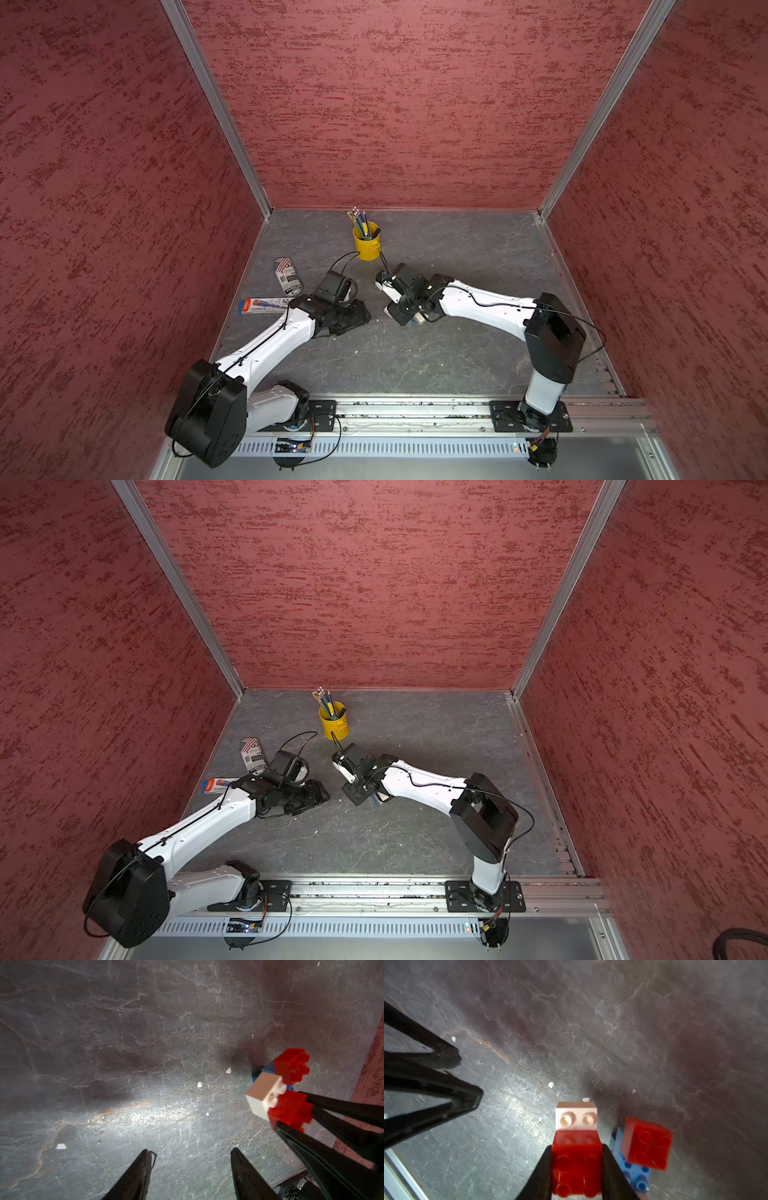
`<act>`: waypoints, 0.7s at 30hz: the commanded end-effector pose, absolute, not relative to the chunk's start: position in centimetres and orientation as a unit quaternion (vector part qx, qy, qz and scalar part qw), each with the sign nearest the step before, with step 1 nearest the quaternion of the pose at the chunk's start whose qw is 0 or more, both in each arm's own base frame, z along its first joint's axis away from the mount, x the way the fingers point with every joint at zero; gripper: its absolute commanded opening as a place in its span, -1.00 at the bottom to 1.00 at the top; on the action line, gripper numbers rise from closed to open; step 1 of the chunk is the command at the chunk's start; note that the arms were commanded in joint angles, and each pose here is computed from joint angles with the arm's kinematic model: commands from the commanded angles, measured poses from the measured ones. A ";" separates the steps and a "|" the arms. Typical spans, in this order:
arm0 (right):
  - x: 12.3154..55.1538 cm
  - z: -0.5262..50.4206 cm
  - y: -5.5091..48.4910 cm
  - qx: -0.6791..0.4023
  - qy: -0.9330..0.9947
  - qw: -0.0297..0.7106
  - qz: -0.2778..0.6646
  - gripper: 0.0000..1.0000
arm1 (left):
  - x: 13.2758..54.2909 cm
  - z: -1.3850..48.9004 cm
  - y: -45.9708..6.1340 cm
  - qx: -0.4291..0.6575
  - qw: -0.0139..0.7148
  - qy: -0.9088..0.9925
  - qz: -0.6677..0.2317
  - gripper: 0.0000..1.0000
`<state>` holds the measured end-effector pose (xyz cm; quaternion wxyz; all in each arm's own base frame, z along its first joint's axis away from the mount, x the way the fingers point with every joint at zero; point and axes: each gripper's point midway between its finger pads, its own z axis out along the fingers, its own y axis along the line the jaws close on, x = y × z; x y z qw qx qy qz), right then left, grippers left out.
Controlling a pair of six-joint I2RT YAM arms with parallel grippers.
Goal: Assemble the letter y with lego
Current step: Place the lego brick at the center of the board.
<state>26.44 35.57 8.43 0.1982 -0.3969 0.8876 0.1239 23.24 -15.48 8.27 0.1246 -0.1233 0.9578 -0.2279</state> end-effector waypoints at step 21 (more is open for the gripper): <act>26.0 6.7 38.0 -0.449 0.860 0.210 0.120 -0.03 | 23.1 7.1 -15.2 -0.136 0.106 0.957 -0.232 0.26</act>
